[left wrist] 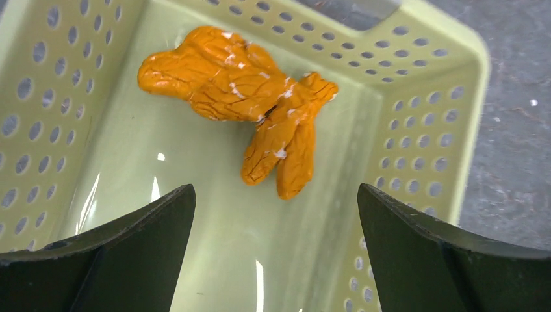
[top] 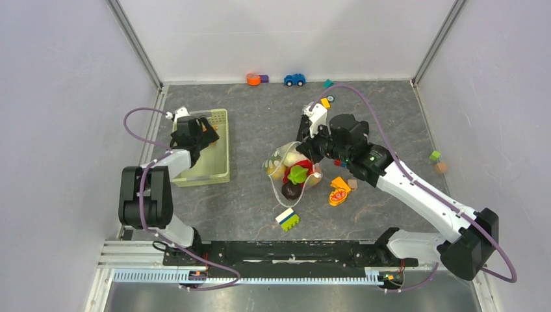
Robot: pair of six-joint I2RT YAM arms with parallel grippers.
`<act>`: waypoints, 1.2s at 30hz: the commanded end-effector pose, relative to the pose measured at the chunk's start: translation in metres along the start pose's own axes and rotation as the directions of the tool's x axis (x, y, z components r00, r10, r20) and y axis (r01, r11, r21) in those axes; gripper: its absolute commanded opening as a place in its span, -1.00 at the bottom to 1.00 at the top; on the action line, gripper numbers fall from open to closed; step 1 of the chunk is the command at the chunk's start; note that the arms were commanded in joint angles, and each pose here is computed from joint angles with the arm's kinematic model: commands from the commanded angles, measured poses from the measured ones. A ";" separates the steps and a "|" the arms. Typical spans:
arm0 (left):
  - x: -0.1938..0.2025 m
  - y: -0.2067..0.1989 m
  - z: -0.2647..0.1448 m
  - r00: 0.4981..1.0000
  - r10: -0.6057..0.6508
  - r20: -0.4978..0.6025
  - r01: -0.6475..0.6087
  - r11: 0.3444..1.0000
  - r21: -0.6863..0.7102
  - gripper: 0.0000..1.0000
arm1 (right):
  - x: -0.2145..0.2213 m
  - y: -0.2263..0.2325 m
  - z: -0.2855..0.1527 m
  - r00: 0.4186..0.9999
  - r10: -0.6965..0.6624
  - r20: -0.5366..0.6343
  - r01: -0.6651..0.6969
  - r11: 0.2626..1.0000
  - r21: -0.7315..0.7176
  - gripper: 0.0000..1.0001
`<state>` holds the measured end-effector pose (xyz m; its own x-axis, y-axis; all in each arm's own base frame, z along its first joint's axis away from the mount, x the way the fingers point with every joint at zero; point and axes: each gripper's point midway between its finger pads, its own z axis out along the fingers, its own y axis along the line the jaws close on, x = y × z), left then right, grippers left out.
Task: Place the food in the zip-top bag and seal the zipper
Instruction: Pick up the fake vegetable from the bin.
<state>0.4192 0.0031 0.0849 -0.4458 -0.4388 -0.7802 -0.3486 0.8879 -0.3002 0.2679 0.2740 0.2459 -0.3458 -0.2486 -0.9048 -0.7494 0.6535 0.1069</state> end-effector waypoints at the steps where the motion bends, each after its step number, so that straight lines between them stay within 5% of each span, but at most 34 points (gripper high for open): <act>1: -0.022 -0.011 0.012 0.993 -0.083 0.079 0.080 0.996 0.039 0.99 | -0.024 -0.001 -0.002 0.996 -0.036 0.082 0.035 0.999 0.015 -1.00; 19: 0.033 -0.001 0.065 0.960 -0.147 -0.238 0.133 0.988 -0.077 0.86 | -0.024 0.000 -0.005 0.996 -0.033 0.084 0.033 0.999 0.008 -1.00; 36: 0.058 0.000 0.066 0.941 -0.107 -0.321 0.059 0.986 -0.154 0.03 | -0.024 0.001 -0.006 0.996 -0.025 0.088 0.024 1.000 0.006 -1.00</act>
<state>0.4678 0.0036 0.0282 -0.5796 -0.5443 -0.6065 -0.4704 0.8312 -0.2963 0.2705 0.2723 0.2443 -0.3393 -0.2583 -0.9045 -0.7449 0.6610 0.0907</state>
